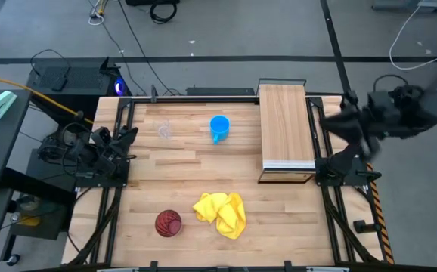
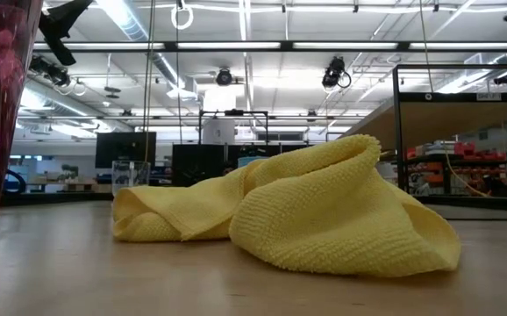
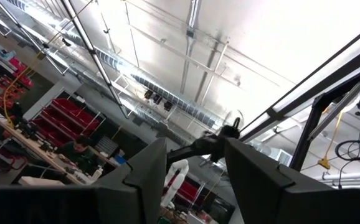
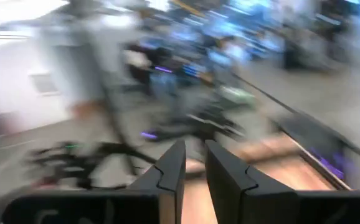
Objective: Stack small to large cups/mugs on shelf
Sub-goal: Move the blue mug to the bottom right of the table
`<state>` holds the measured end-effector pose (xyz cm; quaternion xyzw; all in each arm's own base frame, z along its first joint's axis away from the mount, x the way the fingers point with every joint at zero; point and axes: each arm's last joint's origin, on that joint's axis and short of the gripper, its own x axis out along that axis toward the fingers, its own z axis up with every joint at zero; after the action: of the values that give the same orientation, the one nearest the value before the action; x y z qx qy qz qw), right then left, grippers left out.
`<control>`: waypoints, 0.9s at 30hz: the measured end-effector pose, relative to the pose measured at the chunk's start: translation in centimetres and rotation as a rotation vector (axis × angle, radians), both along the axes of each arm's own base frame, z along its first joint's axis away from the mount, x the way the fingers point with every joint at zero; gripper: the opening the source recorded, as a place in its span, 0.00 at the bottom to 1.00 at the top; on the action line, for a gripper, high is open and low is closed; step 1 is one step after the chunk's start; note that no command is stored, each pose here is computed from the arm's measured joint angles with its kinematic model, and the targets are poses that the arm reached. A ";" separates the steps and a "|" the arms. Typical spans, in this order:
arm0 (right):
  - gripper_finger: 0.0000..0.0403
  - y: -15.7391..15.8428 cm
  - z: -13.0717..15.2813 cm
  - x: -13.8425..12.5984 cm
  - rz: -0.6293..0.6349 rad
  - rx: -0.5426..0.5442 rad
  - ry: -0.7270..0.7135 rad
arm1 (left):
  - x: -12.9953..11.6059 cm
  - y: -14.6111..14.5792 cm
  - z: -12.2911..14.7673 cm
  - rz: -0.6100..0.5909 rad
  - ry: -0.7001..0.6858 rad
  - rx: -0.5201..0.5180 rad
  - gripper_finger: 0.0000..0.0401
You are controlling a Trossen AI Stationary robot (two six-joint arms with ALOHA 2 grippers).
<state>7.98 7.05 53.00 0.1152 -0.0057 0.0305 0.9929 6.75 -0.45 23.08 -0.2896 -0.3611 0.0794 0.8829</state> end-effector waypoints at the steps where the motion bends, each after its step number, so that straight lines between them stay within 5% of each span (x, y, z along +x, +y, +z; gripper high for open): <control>1: 0.17 0.6 0.6 -0.1 0.073 -0.020 -0.047 | 0.0 0.0 0.0 0.000 0.000 0.000 0.43; 5: 0.16 2.0 2.0 -0.9 0.285 -0.066 -0.192 | 0.0 0.0 0.0 0.000 0.000 0.000 0.43; 13: 0.16 2.2 1.0 -1.9 0.359 -0.082 -0.242 | 0.1 0.0 -0.1 -0.010 0.007 -0.008 0.43; 27: 0.16 1.5 -9.6 -2.2 0.297 0.127 -0.429 | 0.2 -0.1 -0.3 -0.016 0.028 -0.017 0.43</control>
<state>5.81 8.59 43.44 0.1680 -0.2007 0.1991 0.9444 7.00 -0.51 22.80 -0.2986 -0.3455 0.0794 0.8861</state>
